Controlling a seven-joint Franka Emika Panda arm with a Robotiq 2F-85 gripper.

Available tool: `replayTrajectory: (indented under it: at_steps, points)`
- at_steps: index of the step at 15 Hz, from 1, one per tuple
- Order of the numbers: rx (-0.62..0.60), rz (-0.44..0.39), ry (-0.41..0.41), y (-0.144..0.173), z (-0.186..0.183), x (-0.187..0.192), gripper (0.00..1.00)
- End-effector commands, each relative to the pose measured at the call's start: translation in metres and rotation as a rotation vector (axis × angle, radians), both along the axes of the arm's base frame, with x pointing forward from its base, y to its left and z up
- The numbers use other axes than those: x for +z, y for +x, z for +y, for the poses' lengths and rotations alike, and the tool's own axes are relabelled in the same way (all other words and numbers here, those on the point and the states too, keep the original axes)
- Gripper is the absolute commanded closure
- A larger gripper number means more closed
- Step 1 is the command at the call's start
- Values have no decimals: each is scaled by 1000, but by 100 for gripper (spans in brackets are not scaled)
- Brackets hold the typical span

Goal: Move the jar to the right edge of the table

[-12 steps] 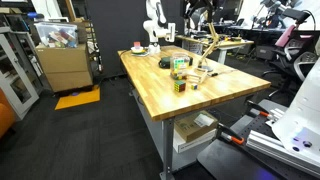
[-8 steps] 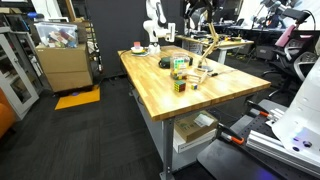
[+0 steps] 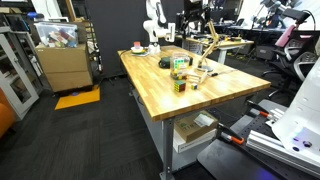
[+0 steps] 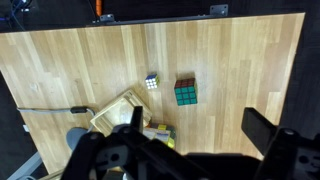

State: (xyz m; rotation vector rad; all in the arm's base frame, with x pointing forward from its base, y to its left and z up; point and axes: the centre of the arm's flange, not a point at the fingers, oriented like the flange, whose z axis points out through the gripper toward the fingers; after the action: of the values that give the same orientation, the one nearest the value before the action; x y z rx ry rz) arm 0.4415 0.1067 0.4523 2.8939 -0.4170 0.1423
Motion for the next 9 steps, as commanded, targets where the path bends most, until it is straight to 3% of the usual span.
replayTrajectory:
  at_steps: [1, 7, 9]
  points:
    - [5, 9, -21, 5, -3, -4, 0]
    - [10, 14, -41, 11, -3, -5, 0]
    - [17, 0, 1, 18, -1, -7, 0]
